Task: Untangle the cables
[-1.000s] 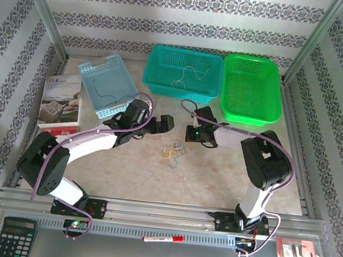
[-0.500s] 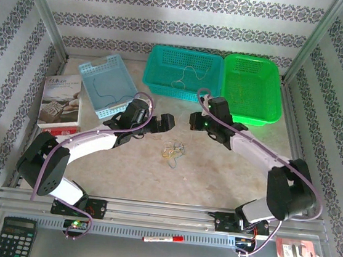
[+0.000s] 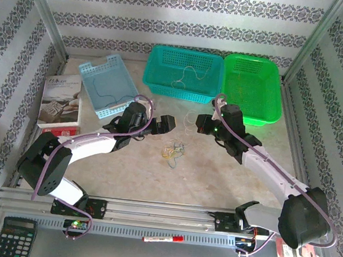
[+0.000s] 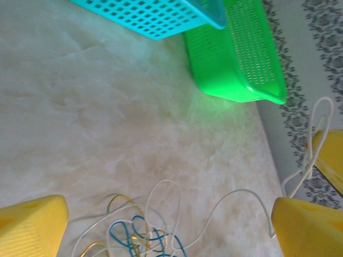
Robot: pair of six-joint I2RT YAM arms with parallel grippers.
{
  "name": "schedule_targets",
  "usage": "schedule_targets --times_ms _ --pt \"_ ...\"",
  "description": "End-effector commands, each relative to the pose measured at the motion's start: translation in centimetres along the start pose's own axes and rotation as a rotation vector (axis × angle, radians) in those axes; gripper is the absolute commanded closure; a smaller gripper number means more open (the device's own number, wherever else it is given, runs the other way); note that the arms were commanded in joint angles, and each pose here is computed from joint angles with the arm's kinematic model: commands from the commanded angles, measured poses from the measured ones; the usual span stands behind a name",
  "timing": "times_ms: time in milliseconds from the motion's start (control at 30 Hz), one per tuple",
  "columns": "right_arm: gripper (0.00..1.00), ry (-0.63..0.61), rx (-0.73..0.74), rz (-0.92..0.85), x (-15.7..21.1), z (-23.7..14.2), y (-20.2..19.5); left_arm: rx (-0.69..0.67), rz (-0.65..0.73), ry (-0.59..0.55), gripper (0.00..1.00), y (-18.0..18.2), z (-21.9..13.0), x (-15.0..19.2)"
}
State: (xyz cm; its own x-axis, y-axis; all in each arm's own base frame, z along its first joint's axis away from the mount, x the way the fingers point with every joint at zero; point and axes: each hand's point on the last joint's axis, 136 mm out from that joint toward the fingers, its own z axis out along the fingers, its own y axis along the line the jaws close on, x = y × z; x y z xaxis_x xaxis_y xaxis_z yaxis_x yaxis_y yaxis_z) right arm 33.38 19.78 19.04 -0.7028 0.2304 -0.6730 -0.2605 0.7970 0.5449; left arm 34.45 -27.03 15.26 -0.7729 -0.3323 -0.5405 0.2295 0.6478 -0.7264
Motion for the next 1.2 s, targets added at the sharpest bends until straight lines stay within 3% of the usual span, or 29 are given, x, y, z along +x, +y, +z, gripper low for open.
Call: schedule_targets --times_ms 0,333,567,1167 --pt "1.00 -0.023 -0.038 0.026 -0.5 -0.6 0.5 0.183 0.020 -0.074 0.07 -3.6 -0.8 -1.8" --pt "1.00 -0.001 -0.067 0.035 -0.2 -0.3 0.8 0.394 0.027 -0.075 0.25 -7.0 -1.1 -1.8" --pt "1.00 0.011 -0.077 0.038 -0.1 -0.1 0.9 0.435 -0.002 -0.051 0.36 -7.2 0.1 -1.4" --pt "1.00 0.024 -0.099 0.048 0.1 0.1 1.2 0.461 0.010 -0.021 0.43 -8.2 1.1 -0.4"
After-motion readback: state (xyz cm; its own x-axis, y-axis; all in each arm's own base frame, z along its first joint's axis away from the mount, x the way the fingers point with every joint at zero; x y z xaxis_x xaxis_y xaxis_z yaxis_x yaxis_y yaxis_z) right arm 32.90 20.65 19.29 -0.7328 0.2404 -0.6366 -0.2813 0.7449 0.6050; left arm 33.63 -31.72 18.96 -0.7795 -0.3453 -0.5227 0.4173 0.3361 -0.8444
